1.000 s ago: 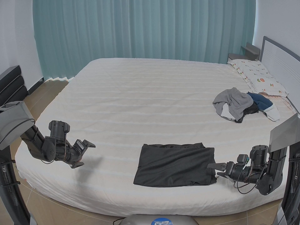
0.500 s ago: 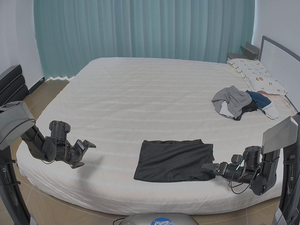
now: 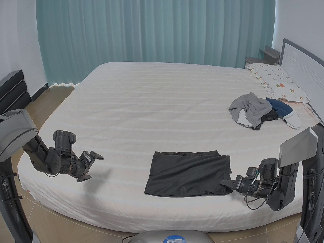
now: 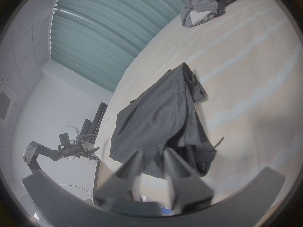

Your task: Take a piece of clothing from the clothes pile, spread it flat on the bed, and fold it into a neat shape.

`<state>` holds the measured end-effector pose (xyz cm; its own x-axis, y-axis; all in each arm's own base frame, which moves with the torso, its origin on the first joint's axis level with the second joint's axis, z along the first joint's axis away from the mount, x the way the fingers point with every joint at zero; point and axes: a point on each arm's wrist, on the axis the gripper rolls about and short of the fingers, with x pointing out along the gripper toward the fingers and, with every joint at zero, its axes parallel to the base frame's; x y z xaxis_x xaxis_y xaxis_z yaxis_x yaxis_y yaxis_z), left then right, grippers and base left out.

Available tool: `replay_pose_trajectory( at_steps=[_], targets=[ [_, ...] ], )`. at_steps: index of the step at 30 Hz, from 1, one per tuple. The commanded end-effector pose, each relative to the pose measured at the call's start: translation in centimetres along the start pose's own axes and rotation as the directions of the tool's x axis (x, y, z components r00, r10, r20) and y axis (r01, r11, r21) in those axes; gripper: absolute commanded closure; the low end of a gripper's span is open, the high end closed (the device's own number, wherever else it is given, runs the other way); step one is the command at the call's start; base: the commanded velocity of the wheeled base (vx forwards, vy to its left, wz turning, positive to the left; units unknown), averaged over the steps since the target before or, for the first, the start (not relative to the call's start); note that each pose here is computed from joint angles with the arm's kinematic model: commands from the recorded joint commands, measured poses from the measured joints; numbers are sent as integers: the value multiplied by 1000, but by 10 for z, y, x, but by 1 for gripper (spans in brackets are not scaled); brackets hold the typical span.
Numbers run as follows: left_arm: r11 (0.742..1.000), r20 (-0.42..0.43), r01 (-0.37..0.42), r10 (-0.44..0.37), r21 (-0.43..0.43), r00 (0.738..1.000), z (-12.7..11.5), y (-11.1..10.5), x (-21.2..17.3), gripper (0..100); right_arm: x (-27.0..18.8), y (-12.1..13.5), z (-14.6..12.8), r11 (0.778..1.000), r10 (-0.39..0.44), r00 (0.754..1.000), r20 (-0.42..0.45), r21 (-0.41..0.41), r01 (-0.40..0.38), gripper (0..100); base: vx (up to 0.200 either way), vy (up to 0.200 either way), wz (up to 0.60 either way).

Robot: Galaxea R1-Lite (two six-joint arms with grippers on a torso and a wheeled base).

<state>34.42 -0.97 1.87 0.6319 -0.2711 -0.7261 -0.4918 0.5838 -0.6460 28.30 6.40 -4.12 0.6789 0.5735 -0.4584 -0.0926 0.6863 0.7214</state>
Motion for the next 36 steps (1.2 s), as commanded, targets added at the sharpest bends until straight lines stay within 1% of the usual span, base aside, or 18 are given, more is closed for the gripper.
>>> replay_pose_trajectory(
  at_steps=[1,8,15,20,28,36],
  targets=[
    [1000,0,1,-1,0,1000,0,0,0,0,-6,0,0,1000,-8,1000,1,5,8,100,0,0,0],
    [1000,0,1,-1,0,1000,0,0,0,0,-21,3,-1,1000,-25,1000,3,7,25,100,0,0,0],
    [1000,1,3,-3,0,1000,0,0,0,0,-31,-6,-1,997,-62,998,9,-45,62,100,0,0,0],
    [1000,1,3,-3,0,1000,0,0,0,0,-34,-6,-3,996,-70,998,-2,-61,70,100,0,0,0],
    [1000,1,3,-3,0,1000,0,0,0,0,-39,-12,-2,992,-92,996,9,-90,92,100,0,0,0],
    [1000,1,3,-3,-1,1000,0,0,0,0,-38,-20,-7,986,-116,993,-15,-119,113,100,0,0,0]
  ],
)
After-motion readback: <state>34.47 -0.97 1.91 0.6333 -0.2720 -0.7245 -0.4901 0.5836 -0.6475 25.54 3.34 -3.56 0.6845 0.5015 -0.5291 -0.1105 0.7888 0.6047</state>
